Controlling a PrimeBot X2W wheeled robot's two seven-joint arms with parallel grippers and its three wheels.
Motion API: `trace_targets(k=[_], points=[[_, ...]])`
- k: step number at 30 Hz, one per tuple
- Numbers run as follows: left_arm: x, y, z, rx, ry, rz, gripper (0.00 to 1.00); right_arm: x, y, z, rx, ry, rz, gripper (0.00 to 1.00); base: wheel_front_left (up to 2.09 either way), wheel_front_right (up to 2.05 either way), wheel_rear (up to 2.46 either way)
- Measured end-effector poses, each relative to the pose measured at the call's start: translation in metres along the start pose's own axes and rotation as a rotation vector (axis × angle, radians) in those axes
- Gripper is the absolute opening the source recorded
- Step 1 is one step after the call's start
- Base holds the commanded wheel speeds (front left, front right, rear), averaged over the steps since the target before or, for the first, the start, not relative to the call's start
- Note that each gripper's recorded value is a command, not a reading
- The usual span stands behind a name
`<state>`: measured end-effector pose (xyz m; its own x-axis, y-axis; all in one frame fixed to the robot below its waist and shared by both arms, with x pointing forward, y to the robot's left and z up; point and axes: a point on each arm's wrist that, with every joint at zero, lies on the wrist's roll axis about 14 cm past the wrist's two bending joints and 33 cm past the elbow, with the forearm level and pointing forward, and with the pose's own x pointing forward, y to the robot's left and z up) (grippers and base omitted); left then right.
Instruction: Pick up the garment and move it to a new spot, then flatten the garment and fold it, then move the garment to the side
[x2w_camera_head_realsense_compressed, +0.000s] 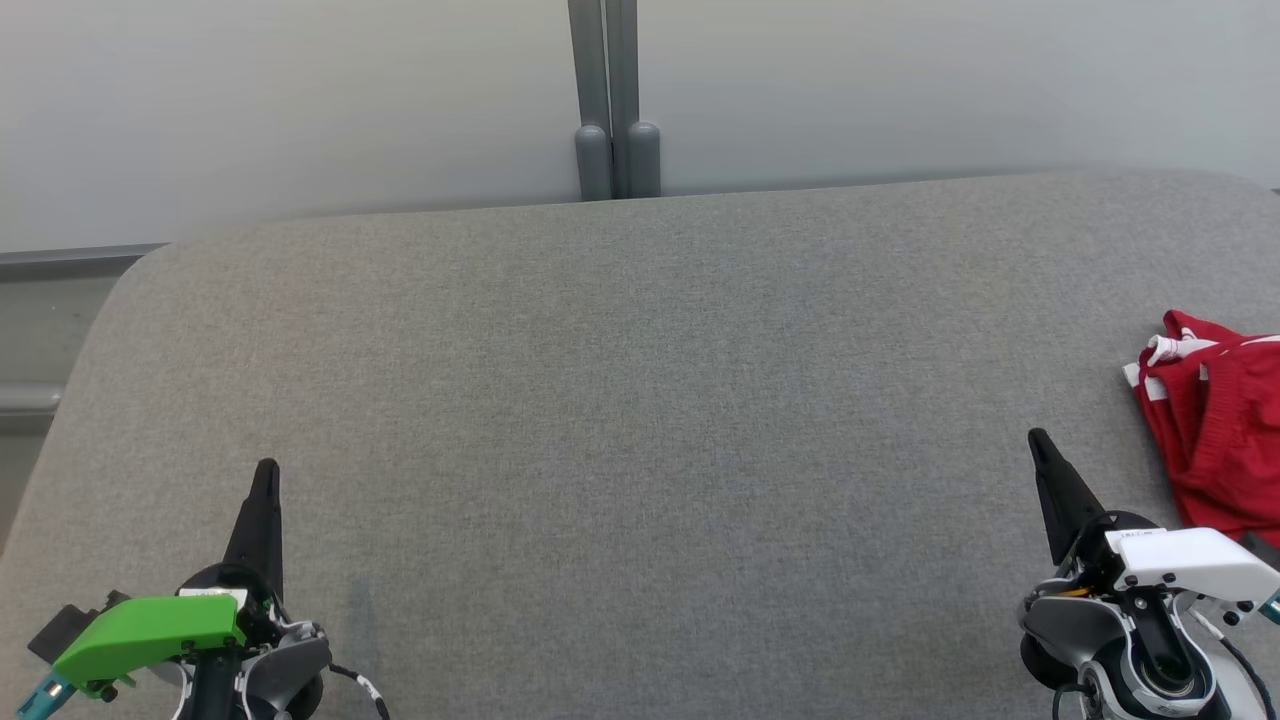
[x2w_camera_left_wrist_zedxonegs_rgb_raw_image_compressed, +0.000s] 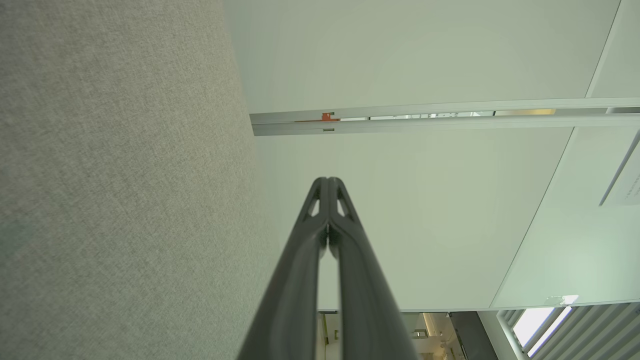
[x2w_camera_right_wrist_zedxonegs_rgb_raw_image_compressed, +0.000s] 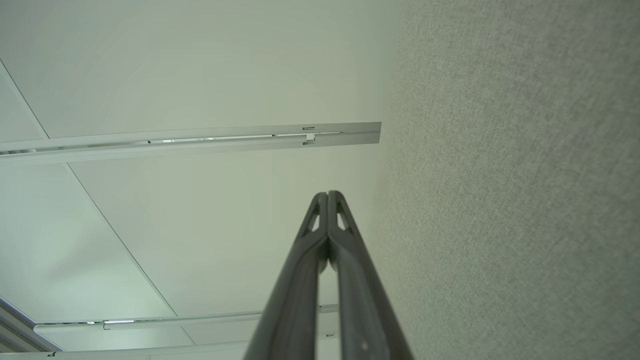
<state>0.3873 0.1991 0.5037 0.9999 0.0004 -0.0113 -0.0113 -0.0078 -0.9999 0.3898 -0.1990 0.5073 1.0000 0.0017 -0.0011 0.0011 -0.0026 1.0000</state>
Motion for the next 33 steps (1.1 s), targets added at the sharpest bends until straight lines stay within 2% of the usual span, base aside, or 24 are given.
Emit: trace_targets(k=[33], points=[[0.0000, -0.0001, 0.0000, 0.000, 0.000, 0.000, 0.00, -0.0001, 0.0000, 0.0000, 0.000, 0.000, 0.000, 0.00, 0.00, 0.00, 0.00]])
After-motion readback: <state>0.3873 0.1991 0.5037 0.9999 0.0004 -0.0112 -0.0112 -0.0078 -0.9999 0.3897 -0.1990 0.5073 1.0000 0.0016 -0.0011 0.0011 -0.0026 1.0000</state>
